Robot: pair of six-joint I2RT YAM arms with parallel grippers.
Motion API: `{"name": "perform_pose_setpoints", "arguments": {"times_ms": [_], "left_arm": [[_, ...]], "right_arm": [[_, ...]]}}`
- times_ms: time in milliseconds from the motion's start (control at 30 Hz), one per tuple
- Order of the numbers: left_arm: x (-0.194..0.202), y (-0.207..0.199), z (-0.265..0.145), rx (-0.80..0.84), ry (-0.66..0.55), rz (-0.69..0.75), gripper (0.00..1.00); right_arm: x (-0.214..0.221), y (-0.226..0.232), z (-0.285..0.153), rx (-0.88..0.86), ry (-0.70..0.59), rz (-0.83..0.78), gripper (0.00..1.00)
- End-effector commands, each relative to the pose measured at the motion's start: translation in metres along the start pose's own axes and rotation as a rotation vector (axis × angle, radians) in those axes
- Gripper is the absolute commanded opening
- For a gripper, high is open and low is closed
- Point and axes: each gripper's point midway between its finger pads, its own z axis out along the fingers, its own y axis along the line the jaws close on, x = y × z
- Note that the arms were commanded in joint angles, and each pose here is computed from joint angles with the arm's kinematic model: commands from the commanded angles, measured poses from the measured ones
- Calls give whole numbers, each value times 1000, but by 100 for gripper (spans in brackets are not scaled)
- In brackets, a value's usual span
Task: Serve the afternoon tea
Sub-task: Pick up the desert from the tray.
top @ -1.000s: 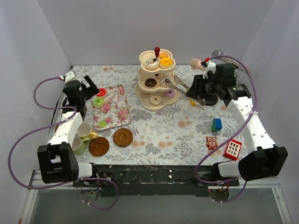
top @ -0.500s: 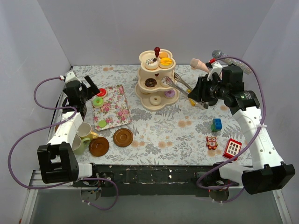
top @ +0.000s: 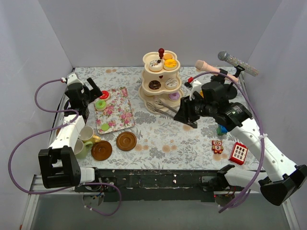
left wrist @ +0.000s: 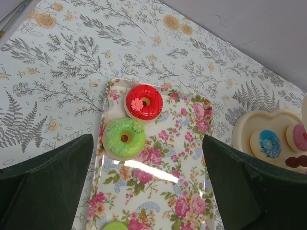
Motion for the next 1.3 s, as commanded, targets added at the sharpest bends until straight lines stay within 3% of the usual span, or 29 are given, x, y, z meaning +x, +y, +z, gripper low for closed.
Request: {"name": "perform_pose_setpoints", "arguments": {"times_ms": [0,167,500,800,1267], "left_arm": [[-14,-8,-11,38,-44,-1,98],[-15,-9,-12,42,-47,-3,98],[-12,-11,-11,54,-40,-9,98],[-13,-11,-10,56,-41,-10,98],[-11,-13,-7,61,-29,-11,98]], "right_arm": [[-17,27,7,-11,-68,-72,49],[-18,46,33,-16,-53,-142,49],[-27,87,139,-224,-64,-140,46],[-16,77,229,-252,15,-114,48],[-1,64,297,-249,104,-85,50]]}}
